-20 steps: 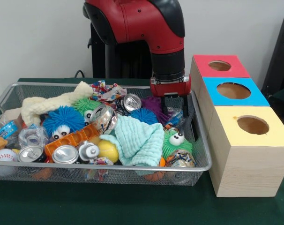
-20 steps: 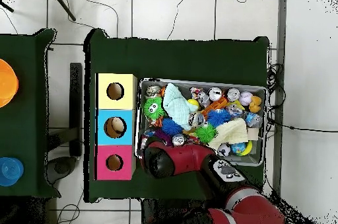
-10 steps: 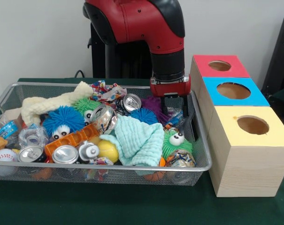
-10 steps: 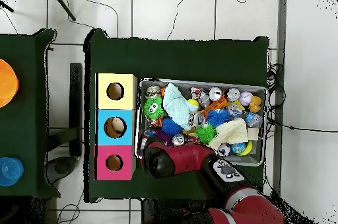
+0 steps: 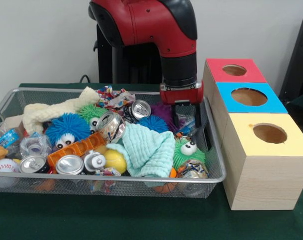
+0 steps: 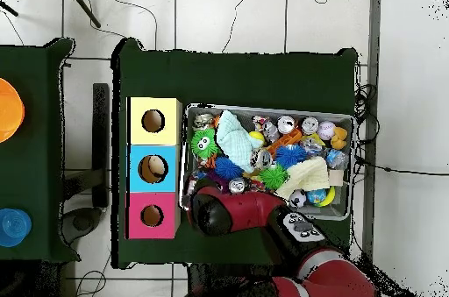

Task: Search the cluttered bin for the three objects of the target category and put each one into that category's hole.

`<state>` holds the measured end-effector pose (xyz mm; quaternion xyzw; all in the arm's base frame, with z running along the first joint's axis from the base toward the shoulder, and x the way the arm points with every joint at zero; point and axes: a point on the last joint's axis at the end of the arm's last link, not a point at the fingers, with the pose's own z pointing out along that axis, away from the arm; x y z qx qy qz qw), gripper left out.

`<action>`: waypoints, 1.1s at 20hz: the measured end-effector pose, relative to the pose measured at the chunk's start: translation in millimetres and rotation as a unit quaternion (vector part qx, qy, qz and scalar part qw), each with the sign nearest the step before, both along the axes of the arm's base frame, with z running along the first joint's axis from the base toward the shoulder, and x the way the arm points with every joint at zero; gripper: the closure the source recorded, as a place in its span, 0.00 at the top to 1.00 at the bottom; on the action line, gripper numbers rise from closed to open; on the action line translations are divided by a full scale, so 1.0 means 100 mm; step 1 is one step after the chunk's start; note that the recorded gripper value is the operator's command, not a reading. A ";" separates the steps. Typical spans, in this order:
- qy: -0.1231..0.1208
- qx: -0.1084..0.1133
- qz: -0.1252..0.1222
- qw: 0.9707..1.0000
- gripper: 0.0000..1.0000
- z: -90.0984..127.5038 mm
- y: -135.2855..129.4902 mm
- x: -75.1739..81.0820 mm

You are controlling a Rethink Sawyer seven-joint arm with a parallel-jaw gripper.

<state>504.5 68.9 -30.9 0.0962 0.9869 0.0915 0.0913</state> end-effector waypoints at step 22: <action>-0.032 -0.029 -0.079 0.996 1.00 -0.11 -0.10 0.07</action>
